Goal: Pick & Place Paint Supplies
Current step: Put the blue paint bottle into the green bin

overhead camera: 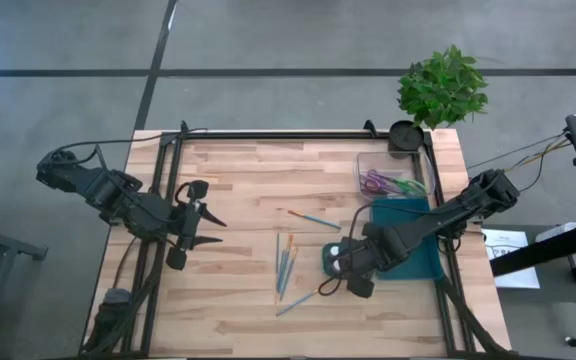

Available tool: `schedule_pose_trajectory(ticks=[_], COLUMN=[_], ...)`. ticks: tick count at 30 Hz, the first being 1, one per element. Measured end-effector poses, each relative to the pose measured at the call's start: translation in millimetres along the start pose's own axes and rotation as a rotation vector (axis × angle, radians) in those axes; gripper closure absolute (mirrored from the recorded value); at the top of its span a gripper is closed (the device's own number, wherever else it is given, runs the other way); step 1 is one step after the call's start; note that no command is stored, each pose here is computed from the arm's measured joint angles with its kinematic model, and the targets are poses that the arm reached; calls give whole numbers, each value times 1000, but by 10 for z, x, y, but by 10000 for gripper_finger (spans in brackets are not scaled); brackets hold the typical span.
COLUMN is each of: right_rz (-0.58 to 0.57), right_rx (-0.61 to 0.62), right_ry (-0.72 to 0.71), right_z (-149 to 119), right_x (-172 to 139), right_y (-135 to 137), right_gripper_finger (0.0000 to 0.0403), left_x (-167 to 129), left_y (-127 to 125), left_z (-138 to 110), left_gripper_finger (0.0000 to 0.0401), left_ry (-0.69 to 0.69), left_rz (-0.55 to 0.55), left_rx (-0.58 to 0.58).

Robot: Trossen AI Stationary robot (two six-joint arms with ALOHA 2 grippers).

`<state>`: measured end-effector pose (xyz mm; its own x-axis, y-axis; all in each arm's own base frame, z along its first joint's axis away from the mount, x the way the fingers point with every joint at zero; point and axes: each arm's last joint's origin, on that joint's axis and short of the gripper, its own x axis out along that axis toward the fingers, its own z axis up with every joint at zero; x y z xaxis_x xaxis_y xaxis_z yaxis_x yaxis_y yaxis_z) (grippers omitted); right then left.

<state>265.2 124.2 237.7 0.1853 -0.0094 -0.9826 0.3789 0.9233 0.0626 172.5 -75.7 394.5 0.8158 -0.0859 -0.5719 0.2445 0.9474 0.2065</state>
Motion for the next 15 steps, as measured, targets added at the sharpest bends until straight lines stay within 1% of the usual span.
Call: schedule_pose_trajectory(ticks=[8, 15], right_rz=[-7, -8], right_rx=[-10, -19], right_ry=[6, 2], right_z=[-14, -39], right_x=[22, 115], right_y=[-13, -30], right_gripper_finger=[292, 292], left_x=[0, 0], left_y=[0, -1], left_z=[0, 0], left_gripper_finger=[240, 239], left_ry=[0, 0], left_rz=[0, 0], left_rx=[1, 4])
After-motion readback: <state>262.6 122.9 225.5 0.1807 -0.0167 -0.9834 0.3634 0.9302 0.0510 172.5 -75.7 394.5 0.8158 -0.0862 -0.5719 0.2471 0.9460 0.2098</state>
